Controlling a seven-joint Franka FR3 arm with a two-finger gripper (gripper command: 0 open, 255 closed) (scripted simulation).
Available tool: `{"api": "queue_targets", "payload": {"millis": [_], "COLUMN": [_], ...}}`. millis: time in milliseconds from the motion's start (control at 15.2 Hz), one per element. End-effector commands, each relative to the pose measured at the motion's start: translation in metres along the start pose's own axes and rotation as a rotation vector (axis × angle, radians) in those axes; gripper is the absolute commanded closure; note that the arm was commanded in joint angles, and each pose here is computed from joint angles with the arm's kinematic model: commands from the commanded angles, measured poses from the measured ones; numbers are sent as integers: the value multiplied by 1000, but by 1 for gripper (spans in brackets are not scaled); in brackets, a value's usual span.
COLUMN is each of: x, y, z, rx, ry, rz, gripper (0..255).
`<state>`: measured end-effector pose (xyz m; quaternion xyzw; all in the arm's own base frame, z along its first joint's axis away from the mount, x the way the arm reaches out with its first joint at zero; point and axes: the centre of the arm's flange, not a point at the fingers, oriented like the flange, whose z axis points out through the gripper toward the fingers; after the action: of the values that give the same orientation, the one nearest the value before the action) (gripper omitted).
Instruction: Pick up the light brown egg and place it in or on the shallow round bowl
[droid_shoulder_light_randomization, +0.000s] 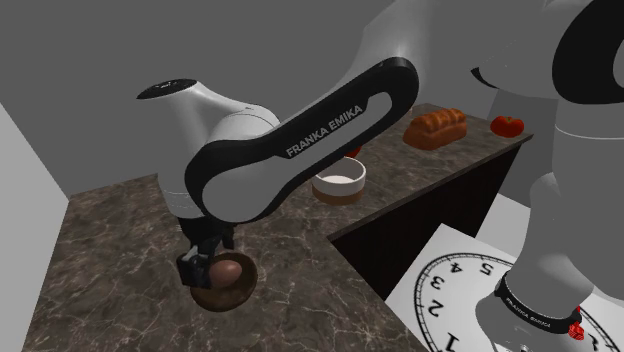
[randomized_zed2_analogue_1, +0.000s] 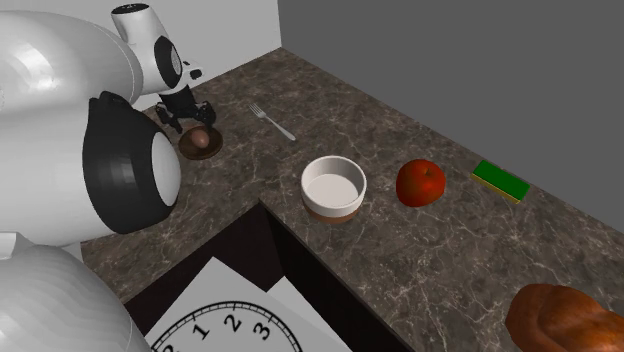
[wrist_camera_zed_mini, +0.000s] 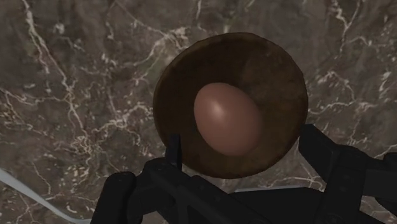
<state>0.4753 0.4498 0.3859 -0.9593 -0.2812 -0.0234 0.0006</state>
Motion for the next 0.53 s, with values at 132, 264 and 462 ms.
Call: {"api": "queue_targets", "payload": {"millis": [132,264,462], "x": [0,0,0], "y": [0,0,0], "z": [-13,-40,-50], "rx": [0,0,0], "ry": [0,0,0], "rz": [0,0,0], "gripper": [0,0,0]}}
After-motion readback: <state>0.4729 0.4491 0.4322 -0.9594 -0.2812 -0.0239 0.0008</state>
